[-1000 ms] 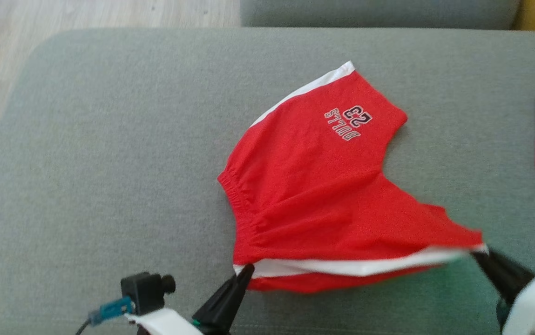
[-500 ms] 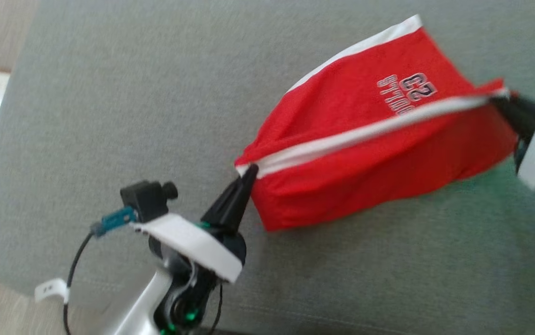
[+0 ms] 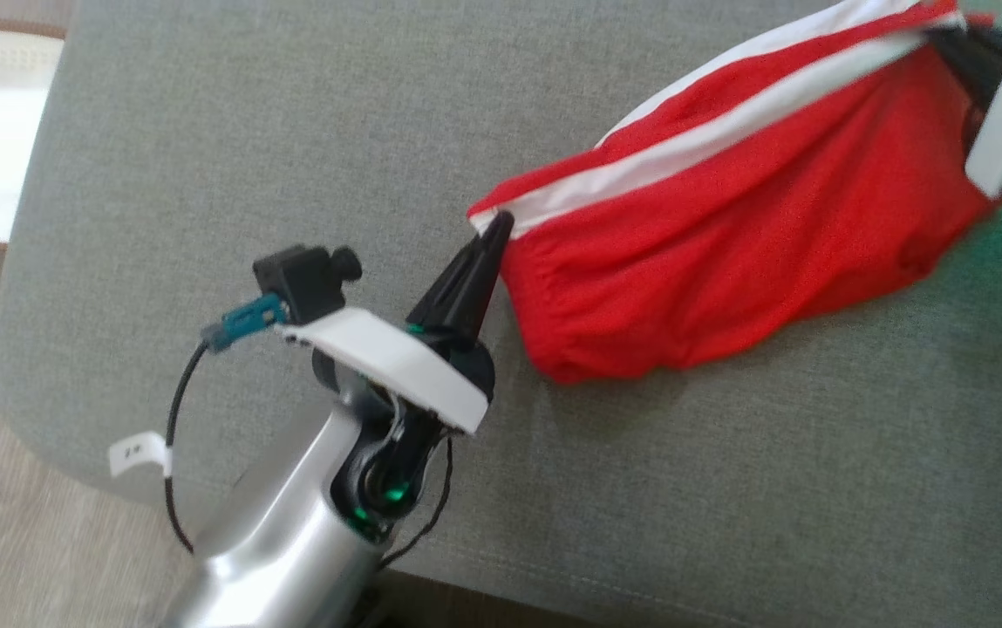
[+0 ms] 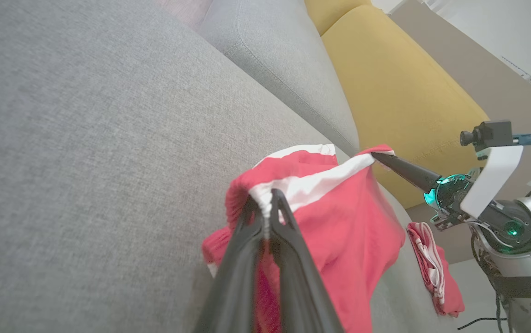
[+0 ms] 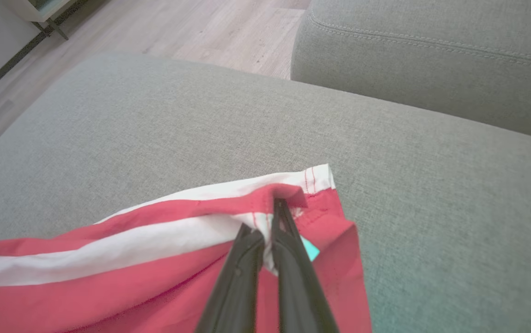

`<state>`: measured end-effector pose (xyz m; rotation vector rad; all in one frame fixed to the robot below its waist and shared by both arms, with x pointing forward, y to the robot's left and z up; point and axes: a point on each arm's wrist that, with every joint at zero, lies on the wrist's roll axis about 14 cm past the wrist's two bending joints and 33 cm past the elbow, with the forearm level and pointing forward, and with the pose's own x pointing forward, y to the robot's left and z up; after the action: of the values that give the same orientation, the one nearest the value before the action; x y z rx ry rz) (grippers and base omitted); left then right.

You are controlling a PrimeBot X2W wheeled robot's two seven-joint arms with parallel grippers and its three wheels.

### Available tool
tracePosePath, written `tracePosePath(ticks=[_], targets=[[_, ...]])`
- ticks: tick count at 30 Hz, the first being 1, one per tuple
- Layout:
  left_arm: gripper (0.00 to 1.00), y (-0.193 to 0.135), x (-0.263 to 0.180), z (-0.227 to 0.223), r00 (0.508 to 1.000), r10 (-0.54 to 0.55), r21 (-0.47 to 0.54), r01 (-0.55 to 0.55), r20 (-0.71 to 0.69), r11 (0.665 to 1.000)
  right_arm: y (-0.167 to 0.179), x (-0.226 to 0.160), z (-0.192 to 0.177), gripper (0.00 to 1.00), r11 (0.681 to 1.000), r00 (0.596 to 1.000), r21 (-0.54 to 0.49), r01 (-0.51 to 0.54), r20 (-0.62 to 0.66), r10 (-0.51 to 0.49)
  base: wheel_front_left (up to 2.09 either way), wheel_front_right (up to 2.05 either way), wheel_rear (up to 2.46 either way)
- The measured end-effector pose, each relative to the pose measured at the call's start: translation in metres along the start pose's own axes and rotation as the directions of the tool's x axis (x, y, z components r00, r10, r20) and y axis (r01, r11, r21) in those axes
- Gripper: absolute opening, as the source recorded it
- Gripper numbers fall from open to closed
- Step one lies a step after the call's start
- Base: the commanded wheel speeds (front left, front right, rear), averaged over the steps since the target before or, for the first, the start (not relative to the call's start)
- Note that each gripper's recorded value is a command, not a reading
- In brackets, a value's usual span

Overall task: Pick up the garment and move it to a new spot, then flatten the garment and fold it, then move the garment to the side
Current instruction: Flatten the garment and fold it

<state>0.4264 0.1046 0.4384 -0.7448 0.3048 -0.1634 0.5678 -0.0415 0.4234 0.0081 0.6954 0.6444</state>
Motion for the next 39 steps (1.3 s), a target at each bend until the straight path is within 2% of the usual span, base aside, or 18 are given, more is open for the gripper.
tracePosePath(ticks=[10,16,17,18,19,20,21,25,29,34,39], targets=[[0.00,0.020,0.014,-0.009,0.998,0.056,0.006,-0.056,-0.014,0.998,-0.005,0.035,0.003,0.00,1.000,1.000,-0.018,-0.007,0.012,0.008,0.00,0.00,0.00],[0.00,0.026,0.010,-0.007,0.997,0.080,0.011,-0.080,0.007,0.997,-0.004,0.041,0.002,0.00,0.999,1.000,-0.038,-0.003,0.028,0.004,0.00,0.00,0.00],[0.00,0.025,0.009,-0.006,0.997,0.078,0.012,-0.078,0.015,0.997,-0.004,0.041,0.003,0.41,0.999,0.999,-0.035,-0.001,0.037,0.002,0.00,0.00,0.00],[0.22,0.024,0.009,-0.004,0.997,0.076,0.011,-0.077,0.022,0.997,-0.004,0.040,0.003,1.00,1.000,0.999,-0.030,-0.002,0.040,0.003,0.00,0.00,0.00],[0.49,0.023,0.009,-0.003,0.997,0.075,0.011,-0.075,0.031,0.997,-0.002,0.040,0.002,1.00,1.000,0.999,-0.030,-0.006,0.035,0.007,0.00,0.00,0.00],[0.88,0.022,0.009,-0.002,0.997,0.073,0.010,-0.074,0.032,0.997,-0.001,0.040,0.001,1.00,0.999,0.999,-0.033,-0.006,0.035,0.007,0.00,0.00,0.00],[1.00,0.022,0.009,-0.003,0.997,0.074,0.009,-0.075,0.031,0.997,-0.002,0.040,0.002,1.00,0.999,0.999,-0.033,-0.004,0.045,0.006,0.00,0.00,0.00],[1.00,0.023,0.012,-0.006,0.996,0.082,0.005,-0.082,0.030,0.997,-0.012,0.037,0.015,1.00,1.000,0.994,-0.003,0.012,0.110,-0.011,0.00,0.00,0.00],[1.00,0.020,0.005,-0.001,0.993,0.100,0.018,-0.101,0.064,0.995,-0.007,0.023,0.024,1.00,1.000,0.990,-0.005,0.005,0.139,-0.005,0.00,0.00,0.00],[1.00,0.019,-0.013,0.001,0.986,0.122,0.097,-0.133,0.114,0.986,-0.018,0.013,-0.005,1.00,0.998,0.998,-0.036,0.059,0.040,-0.057,0.00,0.00,0.00],[1.00,0.026,-0.029,0.043,0.951,0.148,0.219,-0.210,0.271,0.953,-0.032,0.015,-0.027,1.00,0.986,0.990,-0.102,0.134,-0.036,-0.138,0.00,0.00,0.00]])
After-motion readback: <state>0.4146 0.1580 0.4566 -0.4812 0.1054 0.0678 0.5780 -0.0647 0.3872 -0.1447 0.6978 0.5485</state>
